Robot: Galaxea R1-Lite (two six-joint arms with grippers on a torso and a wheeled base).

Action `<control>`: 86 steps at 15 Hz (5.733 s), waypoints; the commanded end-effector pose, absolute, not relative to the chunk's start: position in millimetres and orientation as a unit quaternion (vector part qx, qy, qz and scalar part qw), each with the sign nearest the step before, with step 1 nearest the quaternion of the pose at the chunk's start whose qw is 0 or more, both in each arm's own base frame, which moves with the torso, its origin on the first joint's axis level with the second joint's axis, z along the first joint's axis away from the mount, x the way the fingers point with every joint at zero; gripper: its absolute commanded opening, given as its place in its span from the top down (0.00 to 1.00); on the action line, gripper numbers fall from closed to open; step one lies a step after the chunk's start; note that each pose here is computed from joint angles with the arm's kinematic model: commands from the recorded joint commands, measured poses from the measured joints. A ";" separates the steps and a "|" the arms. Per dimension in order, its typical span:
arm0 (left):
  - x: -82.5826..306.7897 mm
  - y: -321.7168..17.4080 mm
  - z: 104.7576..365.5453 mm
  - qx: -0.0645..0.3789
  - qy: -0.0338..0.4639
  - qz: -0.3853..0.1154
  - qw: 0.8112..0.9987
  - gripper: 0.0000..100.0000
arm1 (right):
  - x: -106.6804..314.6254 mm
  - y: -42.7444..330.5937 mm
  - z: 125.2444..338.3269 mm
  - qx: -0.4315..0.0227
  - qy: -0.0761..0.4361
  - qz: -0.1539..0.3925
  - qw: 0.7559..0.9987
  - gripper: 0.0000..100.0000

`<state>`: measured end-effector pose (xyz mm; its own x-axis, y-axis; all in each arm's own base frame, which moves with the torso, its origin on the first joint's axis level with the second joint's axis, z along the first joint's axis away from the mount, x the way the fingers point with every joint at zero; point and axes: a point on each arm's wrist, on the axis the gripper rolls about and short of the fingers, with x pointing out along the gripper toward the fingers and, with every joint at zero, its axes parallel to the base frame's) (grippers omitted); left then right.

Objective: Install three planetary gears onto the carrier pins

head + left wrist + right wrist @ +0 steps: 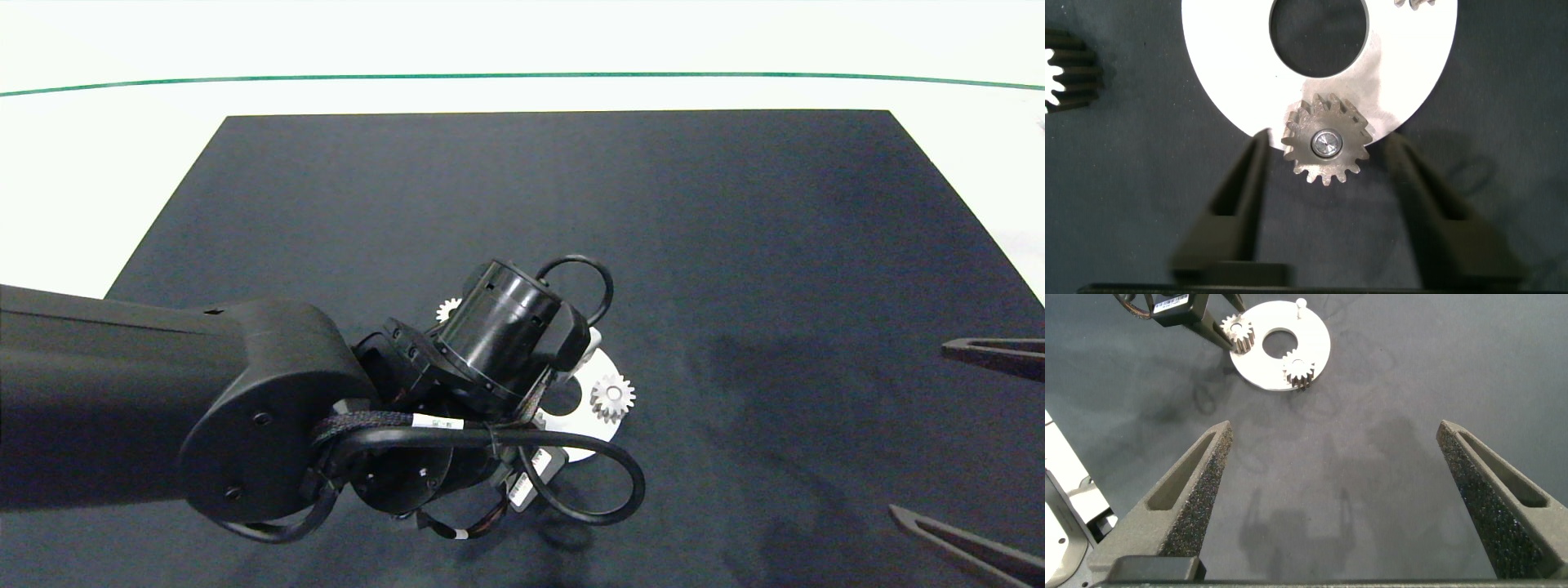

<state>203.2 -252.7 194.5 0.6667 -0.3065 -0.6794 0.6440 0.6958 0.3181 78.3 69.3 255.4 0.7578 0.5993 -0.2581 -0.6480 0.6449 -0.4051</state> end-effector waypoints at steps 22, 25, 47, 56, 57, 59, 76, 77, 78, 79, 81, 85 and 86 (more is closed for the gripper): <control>233.8 -191.4 261.1 0.112 0.259 -0.161 0.946 0.00 | 78.7 67.3 254.3 -0.245 0.058 0.339 0.906 0.00; 257.2 -215.7 246.4 0.127 0.272 -0.166 0.939 0.00 | 78.1 66.8 255.5 -0.243 0.055 0.339 0.907 0.00; 299.9 -184.6 246.7 0.156 0.278 -0.110 0.941 0.00 | 79.2 66.0 255.8 -0.241 0.057 0.335 0.909 0.00; 295.8 -190.9 231.9 0.165 0.298 -0.118 0.933 0.00 | 79.2 66.0 255.9 -0.240 0.056 0.335 0.909 0.00; 296.2 -191.2 231.9 0.164 0.297 -0.118 0.933 0.00 | 78.9 65.8 255.9 -0.240 0.056 0.335 0.909 0.00; 296.4 -195.3 230.8 0.165 0.296 -0.123 0.933 0.00 | 78.9 65.8 256.1 -0.240 0.055 0.336 0.909 0.00; 306.8 -209.4 222.1 0.171 0.298 -0.130 0.930 0.10 | 77.3 64.6 257.3 -0.240 0.051 0.335 0.910 0.00; 308.3 -211.2 219.9 0.172 0.300 -0.131 0.929 0.11 | 77.3 64.6 257.3 -0.240 0.051 0.335 0.910 0.00; 309.0 -211.0 219.7 0.172 0.300 -0.130 0.929 0.14 | 77.3 64.6 257.3 -0.240 0.051 0.335 0.910 0.00; 309.2 -211.2 221.0 0.171 0.298 -0.131 0.930 0.16 | 77.0 64.4 257.5 -0.240 0.050 0.335 0.910 0.00; 309.0 -211.7 224.2 0.168 0.294 -0.131 0.932 0.20 | 76.7 64.1 257.6 -0.239 0.049 0.335 0.910 0.00; 308.4 -211.3 225.0 0.160 0.297 -0.128 0.933 0.28 | 76.7 64.1 257.6 -0.239 0.049 0.335 0.910 0.00; 308.2 -211.1 224.6 0.161 0.299 -0.128 0.932 0.29 | 76.4 63.8 257.8 -0.239 0.049 0.335 0.910 0.00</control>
